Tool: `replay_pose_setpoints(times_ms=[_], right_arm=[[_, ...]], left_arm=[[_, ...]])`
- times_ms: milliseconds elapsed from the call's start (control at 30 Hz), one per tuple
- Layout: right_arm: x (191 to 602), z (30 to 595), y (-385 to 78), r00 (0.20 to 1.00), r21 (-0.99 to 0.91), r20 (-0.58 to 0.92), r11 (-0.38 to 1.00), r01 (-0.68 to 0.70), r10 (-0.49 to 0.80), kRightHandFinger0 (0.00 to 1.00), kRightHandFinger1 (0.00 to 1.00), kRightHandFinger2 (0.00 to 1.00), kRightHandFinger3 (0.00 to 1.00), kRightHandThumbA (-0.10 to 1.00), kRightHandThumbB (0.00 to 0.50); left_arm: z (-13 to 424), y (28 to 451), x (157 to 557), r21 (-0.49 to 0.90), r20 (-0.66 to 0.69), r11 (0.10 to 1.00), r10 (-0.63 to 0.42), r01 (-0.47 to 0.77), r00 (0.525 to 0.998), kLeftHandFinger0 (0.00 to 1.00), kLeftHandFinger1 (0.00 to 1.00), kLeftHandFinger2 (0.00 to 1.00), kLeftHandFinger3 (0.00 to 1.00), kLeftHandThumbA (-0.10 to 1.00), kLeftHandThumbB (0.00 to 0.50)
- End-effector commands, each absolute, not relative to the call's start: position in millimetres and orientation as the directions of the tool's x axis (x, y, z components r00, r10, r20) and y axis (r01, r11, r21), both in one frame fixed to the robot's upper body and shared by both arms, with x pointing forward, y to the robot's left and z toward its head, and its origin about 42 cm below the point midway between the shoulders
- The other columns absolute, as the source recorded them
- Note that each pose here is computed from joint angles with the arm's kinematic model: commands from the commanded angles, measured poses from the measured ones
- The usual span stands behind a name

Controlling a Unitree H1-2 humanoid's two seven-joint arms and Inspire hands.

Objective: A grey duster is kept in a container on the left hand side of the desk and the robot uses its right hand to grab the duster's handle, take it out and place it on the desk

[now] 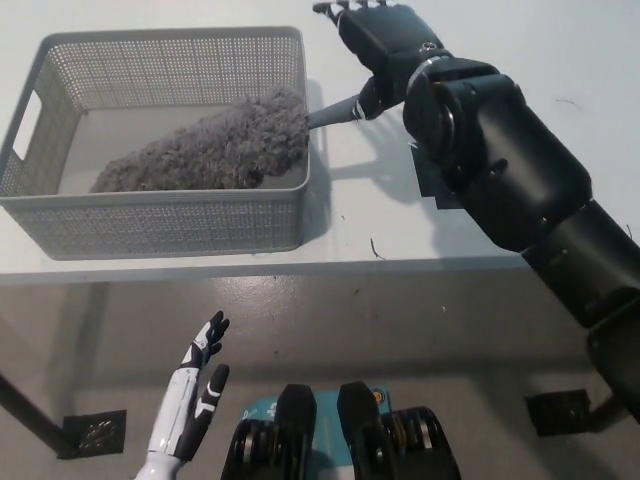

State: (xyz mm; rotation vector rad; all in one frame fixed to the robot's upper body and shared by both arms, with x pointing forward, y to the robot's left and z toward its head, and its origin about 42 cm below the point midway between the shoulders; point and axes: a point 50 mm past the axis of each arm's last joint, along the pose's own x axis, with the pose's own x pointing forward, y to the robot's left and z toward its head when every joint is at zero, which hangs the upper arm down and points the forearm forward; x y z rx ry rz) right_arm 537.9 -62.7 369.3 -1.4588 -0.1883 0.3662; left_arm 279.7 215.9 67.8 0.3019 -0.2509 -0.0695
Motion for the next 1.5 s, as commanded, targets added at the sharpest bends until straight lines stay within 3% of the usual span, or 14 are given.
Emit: replay_pose_setpoints(times_ms=[0, 667, 767, 833, 867, 900, 933, 967, 1133, 1233, 1300, 1333, 1367, 1467], right_arm=[[541.2, 405.9, -46.9, 0.939, -0.988, -0.130, 0.042, -0.151, 0.319, 1.00, 1.00, 1.00, 1.00, 0.88, 0.500], [536.7, 407.0, -26.4, 0.917, -0.966, -0.209, 0.077, -0.248, 0.339, 1.00, 1.00, 1.00, 1.00, 0.84, 0.500], [543.6, 382.0, -23.4, 0.942, -0.989, -0.132, 0.017, -0.145, 0.307, 1.00, 1.00, 1.00, 1.00, 0.80, 0.500], [549.8, 360.3, -22.6, 0.963, -0.998, -0.022, -0.066, -0.005, 0.269, 1.00, 1.00, 1.00, 1.00, 0.61, 0.500], [552.4, 350.3, -23.6, 0.967, -0.996, 0.019, -0.084, 0.042, 0.256, 0.52, 0.52, 0.71, 1.00, 0.39, 0.430], [553.7, 343.2, -25.1, 0.966, -0.992, 0.043, -0.100, 0.071, 0.254, 0.18, 0.25, 0.45, 0.83, 0.14, 0.303], [555.1, 336.3, -27.2, 0.965, -0.989, 0.065, -0.116, 0.097, 0.255, 0.13, 0.19, 0.39, 0.78, 0.14, 0.316], [556.2, 327.8, -33.3, 0.963, -0.990, 0.066, -0.102, 0.096, 0.260, 0.01, 0.03, 0.23, 0.67, -0.08, 0.255], [560.6, 306.2, -53.3, 0.960, -0.996, 0.084, 0.019, 0.082, 0.266, 0.00, 0.00, 0.02, 0.39, -0.10, 0.312], [560.4, 298.4, -59.1, 0.963, -0.994, 0.105, 0.065, 0.091, 0.250, 0.00, 0.00, 0.03, 0.36, -0.10, 0.278], [560.1, 295.6, -61.9, 0.961, -0.989, 0.132, 0.101, 0.110, 0.244, 0.00, 0.04, 0.10, 0.33, -0.10, 0.277], [560.0, 295.8, -63.6, 0.957, -0.983, 0.158, 0.131, 0.129, 0.243, 0.00, 0.07, 0.17, 0.24, -0.10, 0.238], [558.8, 294.8, -64.9, 0.950, -0.971, 0.198, 0.183, 0.156, 0.241, 0.00, 0.18, 0.41, 0.16, -0.10, 0.220], [557.9, 297.5, -68.0, 0.944, -0.908, 0.268, 0.379, 0.181, 0.192, 0.00, 0.42, 0.75, 0.25, -0.10, 0.095]], left_arm=[[73.9, 217.4, 278.4, 0.308, 0.274, 0.950, -0.141, 0.052, 0.951, 1.00, 1.00, 1.00, 1.00, 1.00, 0.134], [73.9, 214.8, 278.5, 0.326, 0.259, 0.941, -0.183, 0.092, 0.948, 1.00, 1.00, 1.00, 1.00, 0.95, 0.137], [72.7, 215.4, 277.2, 0.332, 0.258, 0.938, -0.188, 0.095, 0.948, 1.00, 1.00, 1.00, 1.00, 0.95, 0.131], [72.1, 215.0, 276.8, 0.331, 0.257, 0.939, -0.186, 0.095, 0.948, 1.00, 1.00, 1.00, 1.00, 0.95, 0.134], [72.2, 215.4, 276.5, 0.332, 0.256, 0.938, -0.190, 0.098, 0.948, 1.00, 1.00, 1.00, 1.00, 0.95, 0.133], [72.3, 215.6, 276.2, 0.333, 0.256, 0.938, -0.192, 0.099, 0.948, 1.00, 1.00, 1.00, 1.00, 0.95, 0.132], [72.5, 215.9, 276.3, 0.336, 0.256, 0.937, -0.194, 0.101, 0.947, 1.00, 1.00, 1.00, 1.00, 0.95, 0.132], [72.5, 215.9, 277.0, 0.331, 0.255, 0.938, -0.195, 0.104, 0.947, 1.00, 1.00, 1.00, 1.00, 0.95, 0.133], [73.1, 214.8, 279.5, 0.336, 0.257, 0.936, -0.202, 0.108, 0.945, 1.00, 1.00, 1.00, 1.00, 0.96, 0.131], [72.9, 215.0, 278.1, 0.333, 0.253, 0.935, -0.211, 0.119, 0.944, 1.00, 1.00, 1.00, 1.00, 0.95, 0.123], [72.2, 215.2, 277.7, 0.335, 0.250, 0.934, -0.213, 0.122, 0.944, 1.00, 1.00, 1.00, 1.00, 0.95, 0.120], [71.8, 215.3, 277.9, 0.337, 0.249, 0.934, -0.213, 0.122, 0.945, 1.00, 1.00, 1.00, 1.00, 0.95, 0.119], [70.5, 215.2, 276.7, 0.335, 0.245, 0.934, -0.211, 0.121, 0.946, 1.00, 1.00, 1.00, 1.00, 0.95, 0.117], [70.3, 215.2, 275.5, 0.336, 0.241, 0.933, -0.214, 0.125, 0.947, 1.00, 1.00, 1.00, 1.00, 0.95, 0.116]])
